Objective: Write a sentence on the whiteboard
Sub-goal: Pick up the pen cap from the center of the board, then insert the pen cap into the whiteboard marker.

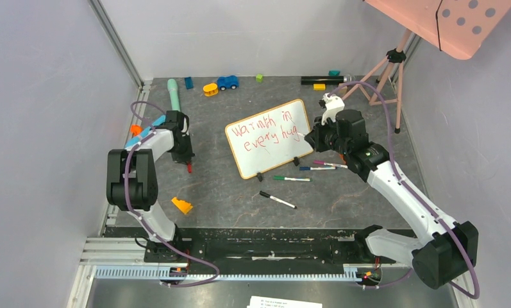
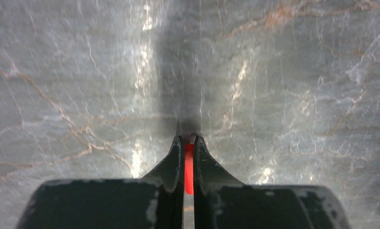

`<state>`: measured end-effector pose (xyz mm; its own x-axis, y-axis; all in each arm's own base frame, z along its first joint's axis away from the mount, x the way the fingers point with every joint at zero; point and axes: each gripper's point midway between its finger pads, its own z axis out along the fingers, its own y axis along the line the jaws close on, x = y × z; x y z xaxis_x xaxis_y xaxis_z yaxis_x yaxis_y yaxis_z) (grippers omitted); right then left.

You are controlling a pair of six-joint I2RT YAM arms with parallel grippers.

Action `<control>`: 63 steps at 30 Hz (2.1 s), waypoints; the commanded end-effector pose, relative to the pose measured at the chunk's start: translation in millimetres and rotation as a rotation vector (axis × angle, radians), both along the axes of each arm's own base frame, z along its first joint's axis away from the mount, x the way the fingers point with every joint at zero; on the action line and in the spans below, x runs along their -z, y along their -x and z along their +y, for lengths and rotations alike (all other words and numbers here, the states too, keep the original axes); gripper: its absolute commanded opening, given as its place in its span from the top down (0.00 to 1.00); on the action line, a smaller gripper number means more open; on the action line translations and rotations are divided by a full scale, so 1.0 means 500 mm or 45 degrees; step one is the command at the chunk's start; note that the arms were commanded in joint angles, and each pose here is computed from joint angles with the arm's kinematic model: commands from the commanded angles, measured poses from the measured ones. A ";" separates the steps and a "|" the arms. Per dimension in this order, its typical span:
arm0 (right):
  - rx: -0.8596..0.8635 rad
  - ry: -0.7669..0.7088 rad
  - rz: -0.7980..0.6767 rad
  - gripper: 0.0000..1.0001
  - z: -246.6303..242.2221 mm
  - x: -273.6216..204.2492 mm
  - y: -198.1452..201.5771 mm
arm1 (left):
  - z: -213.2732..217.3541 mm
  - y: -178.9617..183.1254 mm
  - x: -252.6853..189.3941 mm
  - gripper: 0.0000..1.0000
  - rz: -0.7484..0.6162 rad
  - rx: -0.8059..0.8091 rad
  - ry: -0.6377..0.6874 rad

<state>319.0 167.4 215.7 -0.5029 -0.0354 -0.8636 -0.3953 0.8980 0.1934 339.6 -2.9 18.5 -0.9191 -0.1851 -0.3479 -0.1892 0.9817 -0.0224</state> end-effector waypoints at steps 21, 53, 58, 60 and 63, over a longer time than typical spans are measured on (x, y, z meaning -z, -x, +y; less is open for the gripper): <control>-0.677 -0.399 -0.283 1.00 0.403 -0.296 0.022 | -0.183 -0.031 -0.510 0.98 -0.769 -1.368 1.554; -0.708 -0.411 -0.181 1.00 0.441 -0.225 0.035 | -0.241 -0.019 -0.493 0.98 -0.634 -1.377 1.737; -0.696 -0.406 -0.189 1.00 0.439 -0.226 0.033 | -0.245 -0.017 -0.494 0.98 -0.627 -1.369 1.766; -0.695 -0.403 -0.191 1.00 0.438 -0.225 0.032 | -0.245 -0.018 -0.499 0.98 -0.636 -1.364 1.783; -0.692 -0.400 -0.188 1.00 0.438 -0.222 0.031 | -0.245 -0.019 -0.500 0.98 -0.637 -1.363 1.788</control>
<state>299.1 385.1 303.5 -0.4146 -0.0283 -0.9096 -0.8059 0.4756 0.3525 349.1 -122.0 247.7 -0.0804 -0.9437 0.3208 -0.4165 -0.2606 -0.8710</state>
